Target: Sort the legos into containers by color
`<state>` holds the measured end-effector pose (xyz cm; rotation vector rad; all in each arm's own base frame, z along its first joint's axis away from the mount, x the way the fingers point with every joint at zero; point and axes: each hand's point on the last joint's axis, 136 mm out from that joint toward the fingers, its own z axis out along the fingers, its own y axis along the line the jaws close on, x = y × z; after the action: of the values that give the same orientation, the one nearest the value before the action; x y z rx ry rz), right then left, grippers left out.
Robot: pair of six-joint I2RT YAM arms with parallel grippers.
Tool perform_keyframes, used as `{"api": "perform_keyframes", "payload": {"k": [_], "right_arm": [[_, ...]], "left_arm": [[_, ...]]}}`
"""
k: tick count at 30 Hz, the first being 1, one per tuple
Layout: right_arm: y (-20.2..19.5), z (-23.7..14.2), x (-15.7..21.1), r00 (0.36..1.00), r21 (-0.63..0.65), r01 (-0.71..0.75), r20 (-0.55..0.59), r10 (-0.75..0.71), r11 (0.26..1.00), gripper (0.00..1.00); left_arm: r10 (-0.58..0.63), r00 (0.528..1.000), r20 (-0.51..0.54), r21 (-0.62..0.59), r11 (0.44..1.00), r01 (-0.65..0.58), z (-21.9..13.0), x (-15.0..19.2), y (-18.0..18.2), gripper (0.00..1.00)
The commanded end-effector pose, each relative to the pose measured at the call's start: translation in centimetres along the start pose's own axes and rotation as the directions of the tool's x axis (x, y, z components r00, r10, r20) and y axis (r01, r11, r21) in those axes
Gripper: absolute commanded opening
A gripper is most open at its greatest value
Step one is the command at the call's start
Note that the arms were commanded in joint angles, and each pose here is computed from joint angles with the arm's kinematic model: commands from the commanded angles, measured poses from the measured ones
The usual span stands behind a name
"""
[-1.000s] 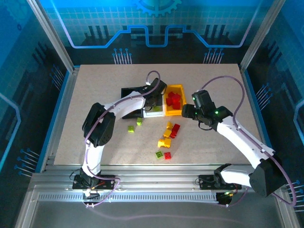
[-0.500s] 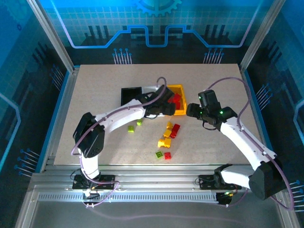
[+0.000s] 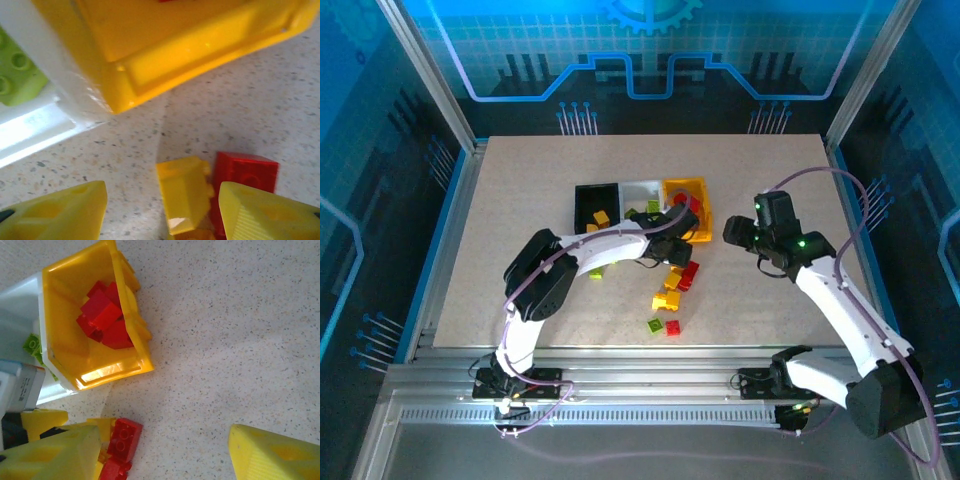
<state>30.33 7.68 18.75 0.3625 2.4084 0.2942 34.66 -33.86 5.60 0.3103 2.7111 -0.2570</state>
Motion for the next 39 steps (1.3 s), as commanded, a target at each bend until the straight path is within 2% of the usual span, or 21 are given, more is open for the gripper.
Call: {"api": "perform_keyframes", "payload": {"k": [1, 7, 14, 23, 29, 32, 39], "right_arm": [[-0.9, -0.1, 0.6, 1.000, 0.013, -0.015, -0.016, 0.015, 1.000, 0.70], [-1.0, 0.1, 0.7, 0.999, 0.011, -0.023, -0.023, 0.023, 1.000, 0.70], [-1.2, 0.5, 0.8, 0.999, 0.013, -0.028, -0.031, 0.028, 1.000, 0.70], [-1.2, 0.8, 1.1, 0.998, 0.011, -0.038, -0.041, 0.038, 0.999, 0.70], [-1.1, 0.8, 1.0, 0.999, 0.008, -0.039, -0.037, 0.039, 0.999, 0.70], [-1.0, 0.8, 0.9, 0.998, 0.002, -0.042, -0.036, 0.042, 0.999, 0.70], [-0.8, 1.0, 1.1, 0.998, -0.008, -0.048, -0.040, 0.048, 0.999, 0.70]], "left_arm": [[-0.018, 1.000, -0.010, 0.021, 1.000, 0.019, 0.9, 0.3, 0.0, 0.62], [-0.029, 0.999, -0.043, 0.035, 0.999, 0.030, 2.3, 1.5, -0.1, 0.56], [-0.055, 0.994, -0.093, 0.062, 0.996, 0.061, 3.2, 3.3, -0.2, 0.55], [-0.068, 0.993, -0.099, 0.034, 0.997, 0.072, 3.9, 3.9, 0.4, 0.34], [-0.089, 0.994, -0.063, 0.022, 0.996, 0.091, 1.6, 4.2, 1.5, 0.26], [-0.120, 0.993, -0.019, 0.021, 0.993, 0.120, -0.7, 3.6, 2.6, 0.24], [-0.238, 0.966, 0.103, 0.030, 0.971, 0.236, -6.2, 1.3, 7.5, 0.25]]}}
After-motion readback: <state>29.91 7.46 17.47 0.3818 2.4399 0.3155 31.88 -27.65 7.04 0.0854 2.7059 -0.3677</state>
